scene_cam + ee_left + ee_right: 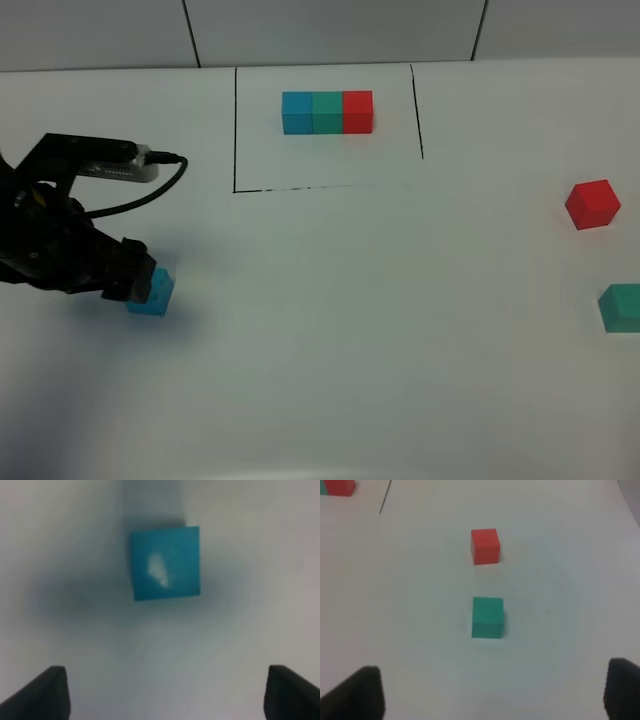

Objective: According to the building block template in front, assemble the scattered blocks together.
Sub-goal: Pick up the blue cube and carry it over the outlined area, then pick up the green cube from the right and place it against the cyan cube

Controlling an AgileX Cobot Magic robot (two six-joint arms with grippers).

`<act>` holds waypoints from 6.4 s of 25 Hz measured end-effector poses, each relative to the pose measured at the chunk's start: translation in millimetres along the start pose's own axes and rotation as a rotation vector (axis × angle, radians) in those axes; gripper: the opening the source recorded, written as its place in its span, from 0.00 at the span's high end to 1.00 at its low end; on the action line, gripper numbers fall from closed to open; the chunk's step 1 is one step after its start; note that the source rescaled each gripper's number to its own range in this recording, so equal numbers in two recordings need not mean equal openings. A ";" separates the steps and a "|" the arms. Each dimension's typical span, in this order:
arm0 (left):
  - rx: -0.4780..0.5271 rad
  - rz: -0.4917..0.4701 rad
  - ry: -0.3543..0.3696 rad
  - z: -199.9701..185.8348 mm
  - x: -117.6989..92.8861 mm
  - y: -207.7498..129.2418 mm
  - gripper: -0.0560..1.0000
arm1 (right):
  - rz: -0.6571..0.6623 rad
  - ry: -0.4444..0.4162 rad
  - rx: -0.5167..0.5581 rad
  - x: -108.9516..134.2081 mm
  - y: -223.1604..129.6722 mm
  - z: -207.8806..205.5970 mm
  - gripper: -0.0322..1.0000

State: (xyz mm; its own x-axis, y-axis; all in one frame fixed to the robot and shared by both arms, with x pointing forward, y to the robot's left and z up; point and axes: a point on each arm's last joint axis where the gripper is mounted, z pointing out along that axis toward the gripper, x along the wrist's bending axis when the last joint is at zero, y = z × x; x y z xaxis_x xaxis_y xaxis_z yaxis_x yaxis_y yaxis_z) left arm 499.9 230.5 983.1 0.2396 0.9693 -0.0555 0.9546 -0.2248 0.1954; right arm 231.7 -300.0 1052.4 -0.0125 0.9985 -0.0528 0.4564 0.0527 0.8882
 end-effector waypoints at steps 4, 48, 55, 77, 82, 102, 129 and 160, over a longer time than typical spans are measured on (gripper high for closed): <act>0.020 -0.005 0.003 9.2 -5.6 12.4 0.05 | 0.000 0.000 0.000 0.0 0.0 0.0 0.08; 0.156 0.002 0.075 85.8 2.9 43.2 0.95 | 0.001 0.000 0.000 0.0 0.0 0.0 0.08; 0.181 0.416 0.051 52.6 -23.7 74.8 0.95 | 0.000 0.000 0.000 0.0 0.0 0.0 0.08; 0.208 1.265 -0.001 76.0 -168.4 152.6 0.95 | 0.003 0.000 0.000 0.0 0.0 0.0 0.08; 0.220 1.273 -0.004 97.6 -169.9 153.7 0.95 | 0.003 0.000 0.000 0.0 0.0 0.0 0.08; 0.209 1.381 -0.012 124.1 -173.2 155.0 0.95 | 0.007 0.001 0.000 0.1 0.0 0.0 0.08; 0.080 1.231 -0.024 55.2 -174.5 160.4 0.00 | 0.007 0.001 0.000 0.1 0.0 0.0 0.08; 0.005 0.117 0.162 -56.3 58.9 131.3 0.03 | 0.020 0.024 -0.001 2.2 0.1 -0.1 0.08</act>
State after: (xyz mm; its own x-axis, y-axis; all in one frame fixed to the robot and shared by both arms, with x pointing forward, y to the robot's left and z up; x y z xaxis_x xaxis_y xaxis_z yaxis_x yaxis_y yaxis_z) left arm 629.4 263.7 1060.6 0.3177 0.9398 0.1255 0.9229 -0.3369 0.1863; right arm 231.6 -297.8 1052.5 -0.0251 0.9994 -0.0243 0.4560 0.0331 0.8894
